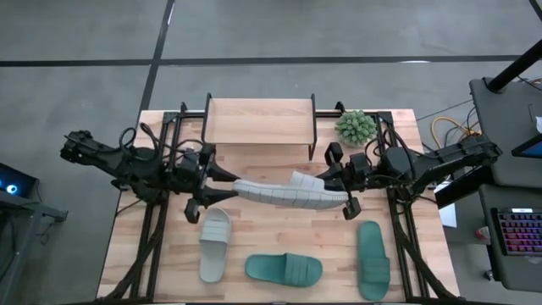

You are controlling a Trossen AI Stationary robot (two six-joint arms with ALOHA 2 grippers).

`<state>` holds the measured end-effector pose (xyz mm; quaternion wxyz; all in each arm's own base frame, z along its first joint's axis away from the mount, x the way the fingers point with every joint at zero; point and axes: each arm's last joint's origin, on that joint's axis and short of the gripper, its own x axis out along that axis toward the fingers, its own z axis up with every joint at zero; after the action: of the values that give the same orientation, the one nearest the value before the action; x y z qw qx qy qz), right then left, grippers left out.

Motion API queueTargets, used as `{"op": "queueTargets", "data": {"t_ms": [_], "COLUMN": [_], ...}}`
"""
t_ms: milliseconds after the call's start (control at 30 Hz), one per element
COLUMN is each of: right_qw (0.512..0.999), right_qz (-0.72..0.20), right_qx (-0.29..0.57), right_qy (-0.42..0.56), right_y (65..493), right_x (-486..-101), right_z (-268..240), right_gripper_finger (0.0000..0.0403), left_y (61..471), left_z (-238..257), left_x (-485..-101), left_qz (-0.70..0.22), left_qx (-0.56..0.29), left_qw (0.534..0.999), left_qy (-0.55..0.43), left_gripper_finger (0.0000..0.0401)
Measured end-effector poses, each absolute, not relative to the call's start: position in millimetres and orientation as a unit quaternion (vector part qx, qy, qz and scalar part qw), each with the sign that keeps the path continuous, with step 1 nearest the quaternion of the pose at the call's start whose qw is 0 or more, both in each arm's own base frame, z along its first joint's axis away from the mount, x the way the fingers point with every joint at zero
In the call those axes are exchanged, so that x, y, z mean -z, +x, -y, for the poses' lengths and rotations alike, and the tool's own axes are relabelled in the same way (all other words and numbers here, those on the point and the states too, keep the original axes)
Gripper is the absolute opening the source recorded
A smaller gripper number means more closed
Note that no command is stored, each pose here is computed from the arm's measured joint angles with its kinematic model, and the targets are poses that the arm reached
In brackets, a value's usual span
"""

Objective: Pick and place slides into the shelf
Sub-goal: Put the right gray slipper on the shelf

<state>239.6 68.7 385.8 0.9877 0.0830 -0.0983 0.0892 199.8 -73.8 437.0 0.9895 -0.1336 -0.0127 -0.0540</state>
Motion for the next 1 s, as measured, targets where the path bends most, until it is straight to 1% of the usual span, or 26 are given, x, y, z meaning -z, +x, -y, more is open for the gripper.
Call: {"op": "queueTargets", "data": {"t_ms": [533,1000], "right_qw": [0.988,0.986], "right_qz": [0.098,0.113], "right_qx": [-0.089,-0.080], "right_qy": [0.083,0.089], "right_y": [240,241], "right_x": [-386,-388], "right_z": [-69,-63], "right_gripper_finger": [0.0009,0.0009], "left_y": [218,220], "left_z": [83,84], "left_x": [-425,-424], "left_qz": [-0.020,-0.023], "left_qx": [0.079,0.085], "left_qw": [0.987,0.987], "left_qy": [-0.138,-0.137], "left_gripper_finger": [0.0158,0.0158]}}
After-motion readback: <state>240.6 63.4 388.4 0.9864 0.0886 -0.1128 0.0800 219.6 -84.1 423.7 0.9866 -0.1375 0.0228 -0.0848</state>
